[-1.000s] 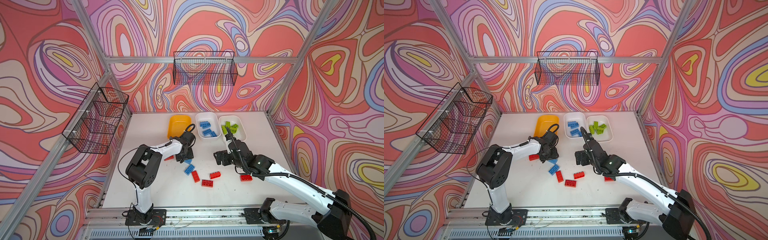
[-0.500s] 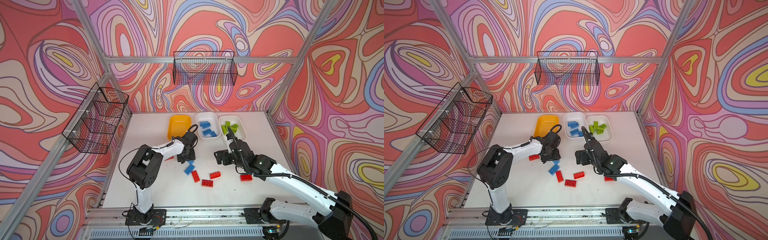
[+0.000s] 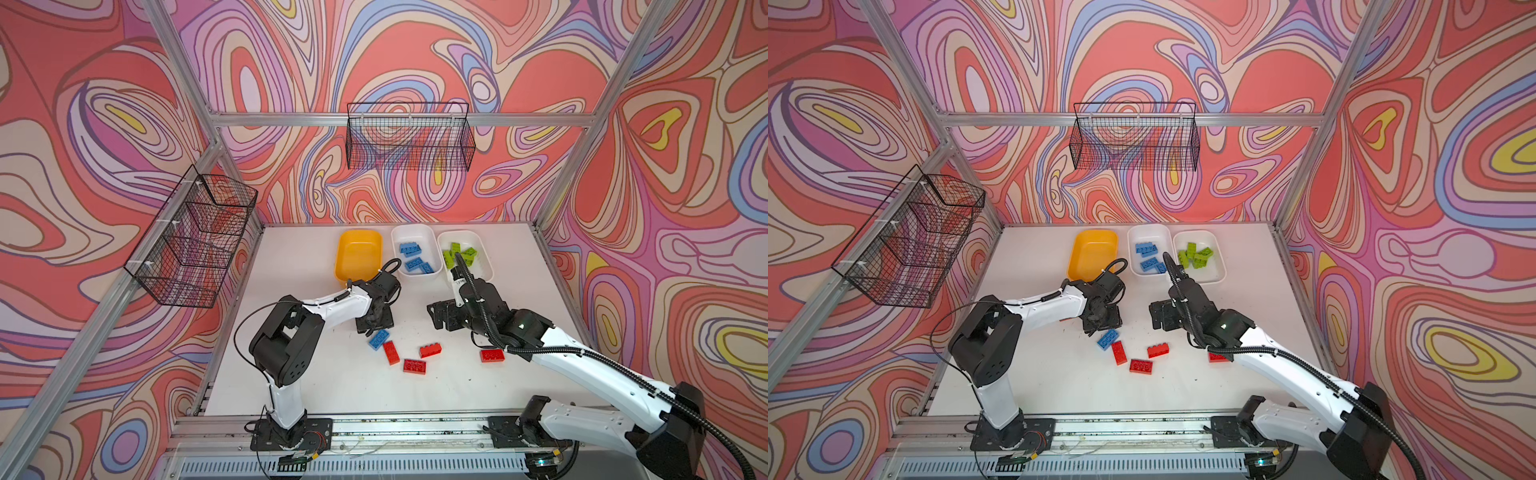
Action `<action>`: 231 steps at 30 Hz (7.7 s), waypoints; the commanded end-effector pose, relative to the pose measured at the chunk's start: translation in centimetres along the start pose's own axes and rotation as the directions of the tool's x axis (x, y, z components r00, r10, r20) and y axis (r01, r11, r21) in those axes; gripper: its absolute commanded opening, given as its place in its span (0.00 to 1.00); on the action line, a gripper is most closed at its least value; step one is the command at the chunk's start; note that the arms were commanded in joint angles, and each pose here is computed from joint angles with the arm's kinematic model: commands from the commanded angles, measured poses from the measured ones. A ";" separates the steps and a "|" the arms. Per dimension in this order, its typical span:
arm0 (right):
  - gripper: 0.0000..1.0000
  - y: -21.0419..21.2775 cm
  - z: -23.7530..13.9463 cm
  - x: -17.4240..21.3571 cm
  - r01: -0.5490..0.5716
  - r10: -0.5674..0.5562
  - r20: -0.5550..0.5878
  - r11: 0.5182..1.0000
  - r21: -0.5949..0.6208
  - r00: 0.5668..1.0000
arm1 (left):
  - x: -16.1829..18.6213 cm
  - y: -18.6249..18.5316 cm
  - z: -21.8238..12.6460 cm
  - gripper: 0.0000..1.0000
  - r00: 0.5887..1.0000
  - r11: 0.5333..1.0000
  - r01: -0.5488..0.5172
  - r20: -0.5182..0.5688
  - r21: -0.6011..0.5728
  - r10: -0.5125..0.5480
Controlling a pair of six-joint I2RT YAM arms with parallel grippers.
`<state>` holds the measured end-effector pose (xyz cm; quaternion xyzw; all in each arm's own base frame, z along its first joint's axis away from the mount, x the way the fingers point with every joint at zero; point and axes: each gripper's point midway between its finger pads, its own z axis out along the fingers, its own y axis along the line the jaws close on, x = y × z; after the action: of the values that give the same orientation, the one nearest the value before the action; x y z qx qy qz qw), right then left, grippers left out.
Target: Sort the legos into containers by color
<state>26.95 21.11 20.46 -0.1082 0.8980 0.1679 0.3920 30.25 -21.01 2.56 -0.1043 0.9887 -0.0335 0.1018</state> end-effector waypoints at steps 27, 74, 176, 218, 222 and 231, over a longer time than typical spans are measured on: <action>0.98 0.1 -1.6 -1.4 -0.039 0.041 0.059 0.999 -0.036 0.997 | -2.8 2.2 -0.7 0.03 0.996 0.987 -0.086 -0.020 -0.138 0.084; 0.98 -1.4 -1.1 -3.0 -0.160 0.153 0.081 0.984 0.080 0.985 | -19.7 -16.6 -10.2 0.75 0.921 0.893 -0.241 0.379 0.380 0.087; 0.79 -7.8 26.9 -12.4 0.017 0.004 -0.116 0.983 0.182 0.993 | -5.4 3.8 -8.6 1.00 0.947 0.992 -0.052 0.321 0.112 0.013; 0.98 -5.5 3.4 -7.4 -0.108 0.109 -0.025 0.994 0.033 0.994 | -8.6 0.9 0.6 0.67 0.911 0.928 -0.371 0.183 -0.024 0.369; 0.98 -5.6 3.7 -7.0 -0.114 0.116 -0.031 0.993 0.033 0.993 | -8.8 0.9 0.8 0.58 0.909 0.928 -0.372 0.189 -0.032 0.371; 0.98 -5.6 2.7 -6.4 -0.121 0.121 -0.023 0.992 0.025 0.992 | -8.3 0.9 1.7 0.34 0.914 0.928 -0.372 0.165 -0.025 0.371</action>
<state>35.39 17.48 21.83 -0.0536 0.9129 0.1705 0.3669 38.38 -18.65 2.94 0.0824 0.9780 -0.0083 0.1915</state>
